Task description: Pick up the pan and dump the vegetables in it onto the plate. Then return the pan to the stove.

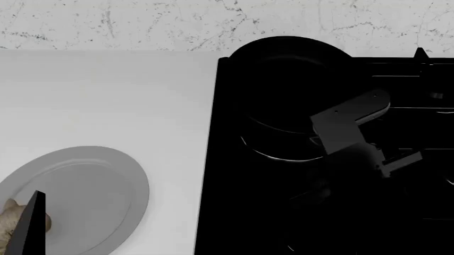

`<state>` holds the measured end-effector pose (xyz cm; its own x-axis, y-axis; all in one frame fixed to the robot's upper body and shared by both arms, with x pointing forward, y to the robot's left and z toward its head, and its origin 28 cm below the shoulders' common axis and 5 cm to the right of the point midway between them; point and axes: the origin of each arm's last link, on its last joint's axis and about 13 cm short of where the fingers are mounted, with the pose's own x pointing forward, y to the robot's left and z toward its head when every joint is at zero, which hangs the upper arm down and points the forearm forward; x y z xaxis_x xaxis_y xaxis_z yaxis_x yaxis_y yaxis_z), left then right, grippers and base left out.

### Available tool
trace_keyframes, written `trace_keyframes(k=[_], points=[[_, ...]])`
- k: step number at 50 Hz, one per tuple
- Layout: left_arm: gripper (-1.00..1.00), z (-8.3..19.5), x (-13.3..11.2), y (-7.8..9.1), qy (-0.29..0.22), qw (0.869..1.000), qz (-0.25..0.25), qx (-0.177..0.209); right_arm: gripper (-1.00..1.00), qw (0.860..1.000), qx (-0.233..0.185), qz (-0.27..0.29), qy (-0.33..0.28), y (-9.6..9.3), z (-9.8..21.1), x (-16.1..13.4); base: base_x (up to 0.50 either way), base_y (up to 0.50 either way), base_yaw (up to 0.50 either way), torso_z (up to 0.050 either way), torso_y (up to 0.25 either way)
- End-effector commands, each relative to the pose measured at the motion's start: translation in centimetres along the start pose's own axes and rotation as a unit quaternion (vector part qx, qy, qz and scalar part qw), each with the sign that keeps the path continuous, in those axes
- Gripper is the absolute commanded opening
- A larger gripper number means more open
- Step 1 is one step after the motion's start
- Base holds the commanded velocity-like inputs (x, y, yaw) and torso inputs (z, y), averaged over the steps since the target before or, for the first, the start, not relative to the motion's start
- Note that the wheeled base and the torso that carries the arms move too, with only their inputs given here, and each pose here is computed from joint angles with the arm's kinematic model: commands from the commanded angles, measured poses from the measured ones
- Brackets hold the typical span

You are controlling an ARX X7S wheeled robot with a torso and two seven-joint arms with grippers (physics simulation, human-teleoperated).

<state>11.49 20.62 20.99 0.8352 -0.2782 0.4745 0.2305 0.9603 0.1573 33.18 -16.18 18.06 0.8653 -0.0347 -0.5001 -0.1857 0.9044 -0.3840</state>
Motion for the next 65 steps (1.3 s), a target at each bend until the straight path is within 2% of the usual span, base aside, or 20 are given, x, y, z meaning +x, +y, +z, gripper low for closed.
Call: trace_keyframes(k=[1,12,19,34,41,49,52,56,65], points=[[1.0,0.3,-0.2,0.2,-0.009,1.0,0.0,-0.016,1.0,0.999,0.005,0.0,0.039,0.6,-1.0,-0.3,0.0,0.0,0.0,0.0,0.0],[1.0,0.5,-0.2,0.4,-0.017,1.0,-0.005,-0.016,1.0,1.0,0.01,-0.013,0.008,0.0,-0.1,-1.4,0.0,0.0,0.0,0.0,0.0],[1.0,0.5,-0.2,0.3,-0.015,1.0,-0.006,-0.019,1.0,0.998,-0.007,-0.021,-0.061,-0.1,1.5,-5.8,0.0,0.0,0.0,0.0,0.0],[1.0,0.4,-0.3,0.2,-0.015,1.0,-0.01,-0.022,1.0,0.992,-0.018,-0.037,-0.118,0.6,0.3,-11.6,0.0,0.0,0.0,0.0,0.0],[1.0,0.4,-0.4,0.2,-0.014,1.0,-0.01,-0.022,1.0,0.984,-0.021,-0.053,-0.17,1.0,-0.9,-15.4,0.0,0.0,0.0,0.0,0.0],[1.0,0.3,-0.5,0.2,-0.011,1.0,-0.006,-0.025,1.0,0.975,-0.025,-0.059,-0.214,2.1,-2.6,-18.0,0.0,0.0,0.0,0.0,0.0],[1.0,0.4,-0.5,0.3,-0.009,1.0,-0.003,-0.026,1.0,0.971,-0.017,-0.052,-0.233,2.5,-3.5,-18.7,0.0,0.0,0.0,0.0,0.0],[1.0,0.3,-0.5,0.2,-0.007,1.0,-0.004,-0.027,1.0,0.969,-0.025,-0.052,-0.241,3.2,-4.6,-19.6,0.0,0.0,0.0,0.0,0.0],[1.0,0.2,-0.6,0.1,-0.004,1.0,-0.002,-0.027,1.0,0.961,-0.027,-0.039,-0.272,3.9,-3.9,-19.7,0.0,0.0,0.0,0.0,0.0]])
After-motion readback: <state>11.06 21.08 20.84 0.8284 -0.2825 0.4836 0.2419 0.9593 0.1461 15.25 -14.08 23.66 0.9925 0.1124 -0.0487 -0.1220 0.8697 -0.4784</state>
